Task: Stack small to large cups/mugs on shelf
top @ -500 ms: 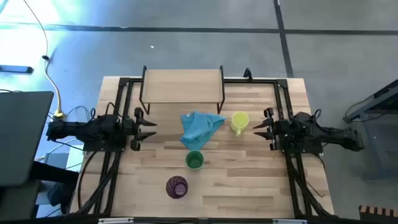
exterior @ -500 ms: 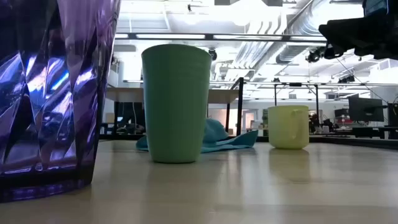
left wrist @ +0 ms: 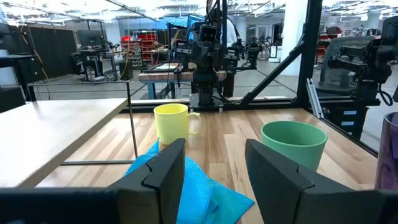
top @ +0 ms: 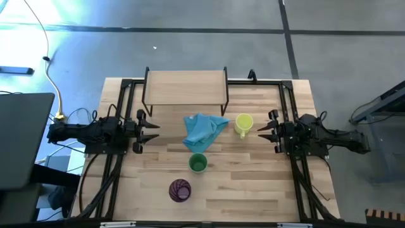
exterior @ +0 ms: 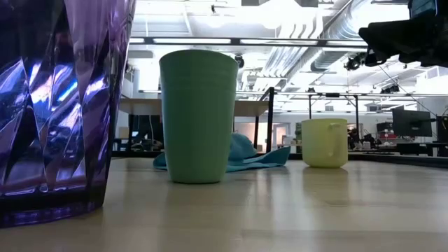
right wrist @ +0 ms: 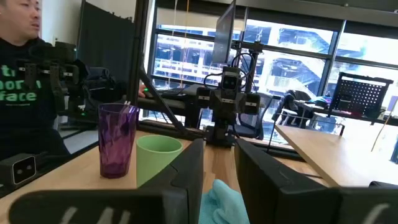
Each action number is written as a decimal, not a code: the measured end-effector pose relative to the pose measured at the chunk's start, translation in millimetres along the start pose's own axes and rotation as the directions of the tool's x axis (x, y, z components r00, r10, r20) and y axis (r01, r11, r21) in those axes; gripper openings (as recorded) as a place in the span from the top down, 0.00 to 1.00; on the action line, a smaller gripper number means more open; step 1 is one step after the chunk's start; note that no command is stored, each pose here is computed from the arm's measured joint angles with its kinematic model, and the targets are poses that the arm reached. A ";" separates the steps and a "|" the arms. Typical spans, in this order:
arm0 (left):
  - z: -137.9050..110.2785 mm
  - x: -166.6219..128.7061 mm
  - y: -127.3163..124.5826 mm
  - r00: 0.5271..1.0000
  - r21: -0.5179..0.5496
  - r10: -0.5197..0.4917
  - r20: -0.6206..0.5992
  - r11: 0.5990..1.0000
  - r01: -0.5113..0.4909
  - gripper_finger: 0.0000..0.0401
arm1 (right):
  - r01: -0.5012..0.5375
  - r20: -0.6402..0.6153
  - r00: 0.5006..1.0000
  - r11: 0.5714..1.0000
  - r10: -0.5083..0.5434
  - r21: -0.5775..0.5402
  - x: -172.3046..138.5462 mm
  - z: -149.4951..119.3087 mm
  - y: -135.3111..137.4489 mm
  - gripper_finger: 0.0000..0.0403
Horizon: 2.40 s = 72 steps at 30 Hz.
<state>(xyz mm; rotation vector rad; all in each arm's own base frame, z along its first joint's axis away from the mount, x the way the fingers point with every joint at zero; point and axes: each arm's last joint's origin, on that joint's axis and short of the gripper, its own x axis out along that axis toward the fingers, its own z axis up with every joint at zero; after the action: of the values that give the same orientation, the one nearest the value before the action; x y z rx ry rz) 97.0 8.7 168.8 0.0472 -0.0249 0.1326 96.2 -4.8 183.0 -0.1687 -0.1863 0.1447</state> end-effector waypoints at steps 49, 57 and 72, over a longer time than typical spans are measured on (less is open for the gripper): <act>0.0 0.0 0.0 1.000 0.000 0.000 0.000 1.000 0.000 0.61 | 0.000 0.000 1.000 1.000 0.000 0.000 0.0 0.0 0.0 0.79; -0.1 0.0 0.0 1.000 0.000 0.000 0.000 1.000 0.000 0.61 | 0.006 0.012 1.000 0.999 -0.007 0.054 0.0 1.3 -0.3 0.79; 9.5 -0.5 -1.5 0.993 -0.201 -0.064 0.102 0.976 0.084 0.61 | -0.001 0.074 0.997 0.944 -0.025 0.330 -0.3 7.5 -1.3 0.79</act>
<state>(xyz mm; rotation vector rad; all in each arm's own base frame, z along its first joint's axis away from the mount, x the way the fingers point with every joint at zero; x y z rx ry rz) 96.5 6.6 178.2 -0.1516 -0.1312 0.0526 94.6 -5.0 190.4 0.1731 -0.2370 0.1685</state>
